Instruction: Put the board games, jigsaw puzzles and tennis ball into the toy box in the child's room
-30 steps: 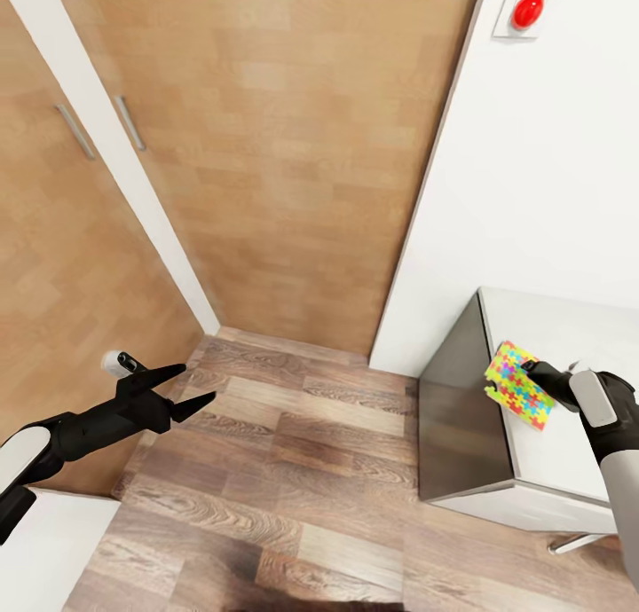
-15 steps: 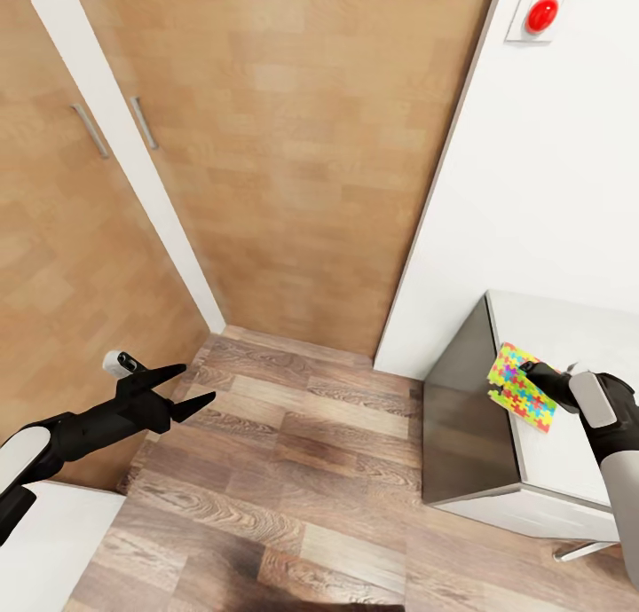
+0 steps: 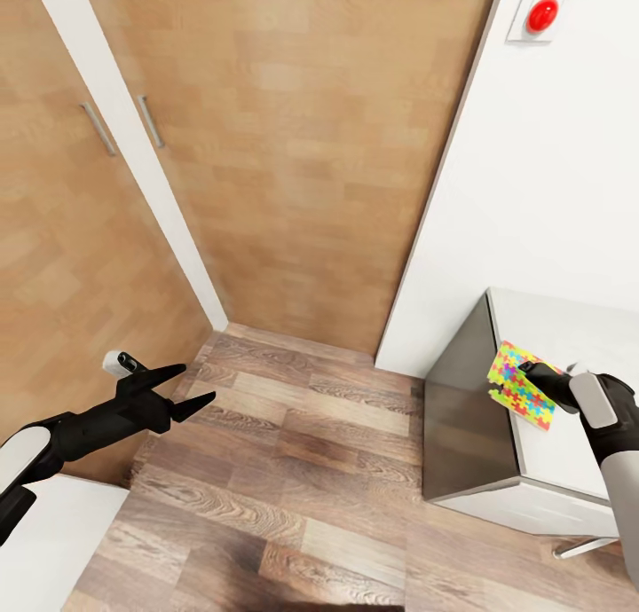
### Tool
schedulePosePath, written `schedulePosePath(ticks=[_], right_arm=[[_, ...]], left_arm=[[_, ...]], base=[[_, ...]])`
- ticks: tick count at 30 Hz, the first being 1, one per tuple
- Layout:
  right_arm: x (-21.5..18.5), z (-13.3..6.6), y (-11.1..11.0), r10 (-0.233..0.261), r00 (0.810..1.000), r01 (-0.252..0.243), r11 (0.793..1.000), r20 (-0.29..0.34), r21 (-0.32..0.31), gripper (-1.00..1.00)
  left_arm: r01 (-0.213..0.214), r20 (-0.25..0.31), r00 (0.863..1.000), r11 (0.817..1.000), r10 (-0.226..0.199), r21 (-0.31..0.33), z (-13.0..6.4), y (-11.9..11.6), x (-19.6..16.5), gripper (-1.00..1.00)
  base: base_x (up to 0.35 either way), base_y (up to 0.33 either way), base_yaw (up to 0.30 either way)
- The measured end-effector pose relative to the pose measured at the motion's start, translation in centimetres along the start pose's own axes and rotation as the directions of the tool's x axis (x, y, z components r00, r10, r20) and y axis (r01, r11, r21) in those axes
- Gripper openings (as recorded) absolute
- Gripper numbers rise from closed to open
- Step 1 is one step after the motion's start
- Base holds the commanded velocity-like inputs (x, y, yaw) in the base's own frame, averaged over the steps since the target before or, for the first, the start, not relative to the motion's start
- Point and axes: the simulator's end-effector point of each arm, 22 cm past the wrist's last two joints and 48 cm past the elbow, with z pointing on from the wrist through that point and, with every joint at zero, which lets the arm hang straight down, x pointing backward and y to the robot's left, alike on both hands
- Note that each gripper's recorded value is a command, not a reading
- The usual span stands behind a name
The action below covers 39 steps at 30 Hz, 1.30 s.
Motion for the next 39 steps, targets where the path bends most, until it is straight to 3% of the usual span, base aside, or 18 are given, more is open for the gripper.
schedulePosePath(ticks=[6,11,20,30,39], right_arm=[[-0.5,-0.2,0.2,-0.003,1.0,0.003,1.0,0.01,-0.004,1.0],[-2.9,-1.5,2.1,-0.013,0.998,0.016,0.999,0.058,-0.047,1.0],[-4.7,-3.3,4.2,-0.039,0.996,0.046,0.995,0.077,-0.093,1.0],[-4.4,-3.8,4.2,-0.052,0.998,0.055,0.993,0.033,-0.104,1.0],[-3.3,-7.3,2.5,-0.018,0.998,0.005,0.982,-0.068,-0.188,1.0]], left_arm=[[0.001,0.0,1.0,1.0,-0.001,-0.001,0.0,0.1,0.0,1.0],[0.001,0.0,1.0,1.0,-0.001,-0.001,0.0,0.1,0.0,1.0],[0.001,0.0,1.0,1.0,-0.001,-0.002,0.0,0.1,0.0,1.0],[0.001,0.0,1.0,1.0,-0.001,-0.001,0.0,0.1,0.0,1.0],[0.001,-0.001,1.0,1.0,-0.001,-0.002,0.0,0.1,0.0,1.0]], base=[[0.0,0.0,0.001],[0.0,0.0,0.0],[0.0,0.0,0.0],[0.0,0.0,0.0],[0.0,0.0,0.0]])
